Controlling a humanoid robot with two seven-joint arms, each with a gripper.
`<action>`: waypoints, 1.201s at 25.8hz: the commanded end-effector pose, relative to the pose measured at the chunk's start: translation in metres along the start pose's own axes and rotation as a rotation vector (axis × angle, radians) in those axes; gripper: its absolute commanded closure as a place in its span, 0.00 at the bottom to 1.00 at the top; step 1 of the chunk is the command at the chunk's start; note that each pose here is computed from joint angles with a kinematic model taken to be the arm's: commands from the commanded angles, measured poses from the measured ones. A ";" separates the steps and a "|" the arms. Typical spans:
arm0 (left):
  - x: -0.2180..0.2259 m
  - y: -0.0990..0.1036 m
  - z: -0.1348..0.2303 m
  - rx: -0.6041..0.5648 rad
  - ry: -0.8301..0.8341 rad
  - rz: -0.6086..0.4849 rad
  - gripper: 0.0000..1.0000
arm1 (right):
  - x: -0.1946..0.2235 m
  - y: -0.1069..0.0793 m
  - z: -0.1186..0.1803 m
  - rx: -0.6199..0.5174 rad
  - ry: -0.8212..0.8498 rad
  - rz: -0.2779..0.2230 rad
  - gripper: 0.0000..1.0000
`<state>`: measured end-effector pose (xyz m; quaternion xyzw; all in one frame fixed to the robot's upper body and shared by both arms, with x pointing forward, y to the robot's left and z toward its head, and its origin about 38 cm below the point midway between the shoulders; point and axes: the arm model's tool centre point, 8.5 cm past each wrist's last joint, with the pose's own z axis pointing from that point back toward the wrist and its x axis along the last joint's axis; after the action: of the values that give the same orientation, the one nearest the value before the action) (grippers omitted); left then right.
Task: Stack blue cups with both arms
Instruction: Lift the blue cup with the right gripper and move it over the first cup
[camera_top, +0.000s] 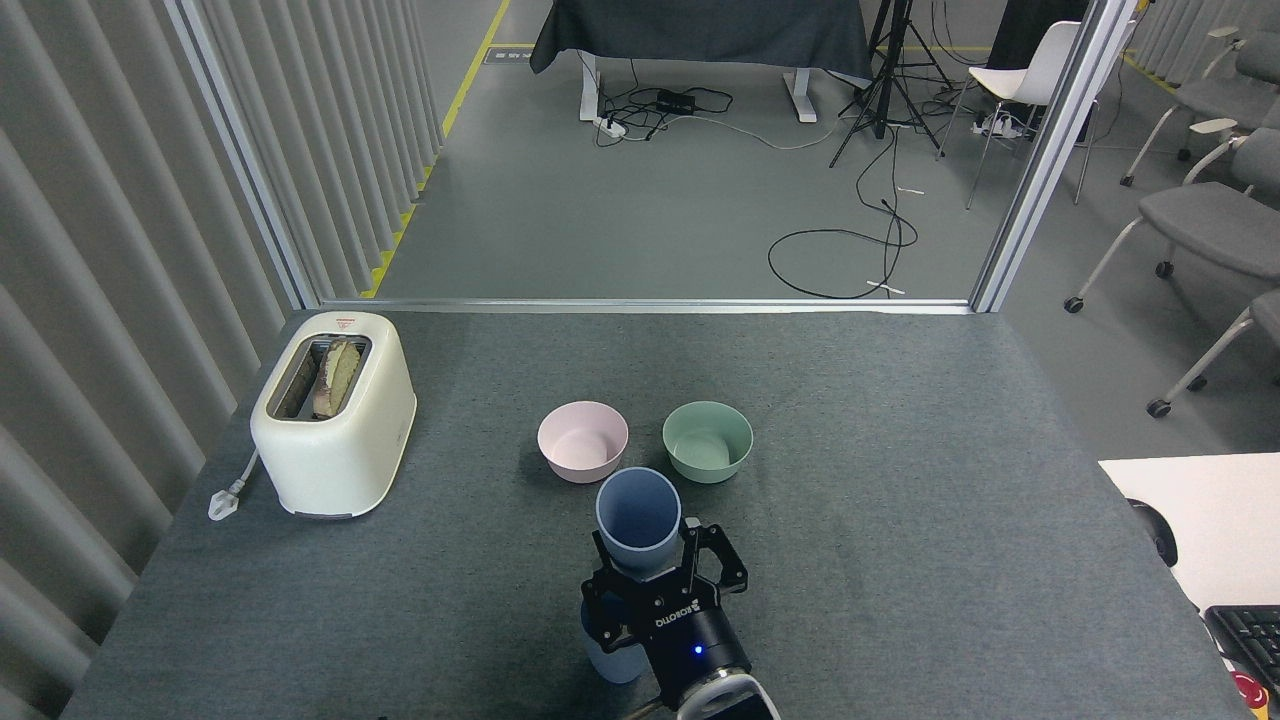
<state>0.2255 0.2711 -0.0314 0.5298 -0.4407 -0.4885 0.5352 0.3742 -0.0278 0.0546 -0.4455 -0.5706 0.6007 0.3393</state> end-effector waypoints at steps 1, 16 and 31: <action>0.000 0.000 0.000 0.001 -0.001 0.000 0.00 | 0.014 0.001 0.005 0.001 -0.036 0.000 0.30; -0.002 0.000 0.001 -0.002 0.003 -0.003 0.00 | 0.026 -0.002 0.017 -0.012 -0.059 -0.011 0.28; -0.002 0.000 0.000 0.000 0.002 -0.003 0.00 | 0.028 0.011 0.030 0.019 -0.053 -0.025 0.25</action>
<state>0.2248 0.2728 -0.0317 0.5307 -0.4390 -0.4890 0.5353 0.3376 -0.0146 0.0394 -0.4190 -0.5802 0.6131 0.3344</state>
